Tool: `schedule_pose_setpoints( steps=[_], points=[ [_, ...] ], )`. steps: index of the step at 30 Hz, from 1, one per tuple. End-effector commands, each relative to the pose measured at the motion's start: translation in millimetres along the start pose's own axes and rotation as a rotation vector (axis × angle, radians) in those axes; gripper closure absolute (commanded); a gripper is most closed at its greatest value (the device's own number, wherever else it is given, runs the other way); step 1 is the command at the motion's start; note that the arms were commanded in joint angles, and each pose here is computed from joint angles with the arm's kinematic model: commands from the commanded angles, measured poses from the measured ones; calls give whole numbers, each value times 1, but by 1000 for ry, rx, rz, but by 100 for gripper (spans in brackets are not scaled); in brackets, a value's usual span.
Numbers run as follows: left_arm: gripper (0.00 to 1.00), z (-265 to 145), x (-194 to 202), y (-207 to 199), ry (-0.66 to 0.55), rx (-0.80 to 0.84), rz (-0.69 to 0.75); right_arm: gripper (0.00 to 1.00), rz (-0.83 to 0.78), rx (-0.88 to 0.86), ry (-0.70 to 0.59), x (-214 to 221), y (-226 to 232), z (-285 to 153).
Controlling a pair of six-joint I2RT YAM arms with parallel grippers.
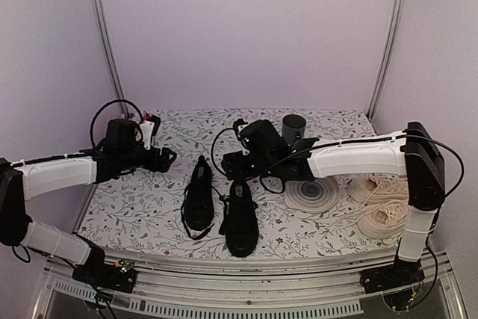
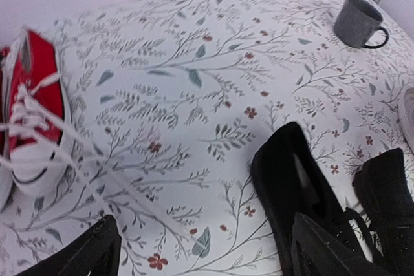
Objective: Tie the shoes
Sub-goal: Move the shoe to the center of the board.
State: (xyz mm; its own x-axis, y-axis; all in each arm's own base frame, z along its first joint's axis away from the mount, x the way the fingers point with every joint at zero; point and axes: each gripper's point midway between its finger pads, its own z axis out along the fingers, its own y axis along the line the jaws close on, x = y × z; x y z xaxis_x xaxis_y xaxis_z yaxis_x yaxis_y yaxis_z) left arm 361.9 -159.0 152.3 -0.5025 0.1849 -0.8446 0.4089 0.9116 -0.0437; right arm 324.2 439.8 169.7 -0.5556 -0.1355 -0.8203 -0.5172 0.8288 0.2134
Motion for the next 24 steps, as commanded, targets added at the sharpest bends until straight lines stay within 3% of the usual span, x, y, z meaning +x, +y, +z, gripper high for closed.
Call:
schedule_pose_setpoints(
  steps=[1, 4, 7, 8, 12, 15, 18, 24],
  points=[
    [8, -8, 26, 19, -26, -43, -246, 16, 88, 165, 196, 64, -30, 27],
    [8, -5, 44, 14, -7, -18, -281, 16, 73, 173, 273, 89, -29, 46],
    [8, 2, 60, 10, 23, 10, -310, 24, 69, 132, 297, 100, -22, 59],
    [8, 5, 65, 8, 32, 15, -314, 30, 59, 131, 301, 102, -22, 62],
    [10, 12, 72, 2, 48, 55, -328, 72, 41, 165, 309, 105, -33, 65],
    [13, 16, 73, -7, 43, 109, -336, 88, 44, 191, 293, 95, -51, 59],
    [17, 17, 77, -11, 54, 126, -336, 97, 44, 257, 261, 76, -83, 52],
    [19, 9, 88, -28, 62, 144, -294, 99, 11, 312, 188, 40, -138, 59]
  ],
)
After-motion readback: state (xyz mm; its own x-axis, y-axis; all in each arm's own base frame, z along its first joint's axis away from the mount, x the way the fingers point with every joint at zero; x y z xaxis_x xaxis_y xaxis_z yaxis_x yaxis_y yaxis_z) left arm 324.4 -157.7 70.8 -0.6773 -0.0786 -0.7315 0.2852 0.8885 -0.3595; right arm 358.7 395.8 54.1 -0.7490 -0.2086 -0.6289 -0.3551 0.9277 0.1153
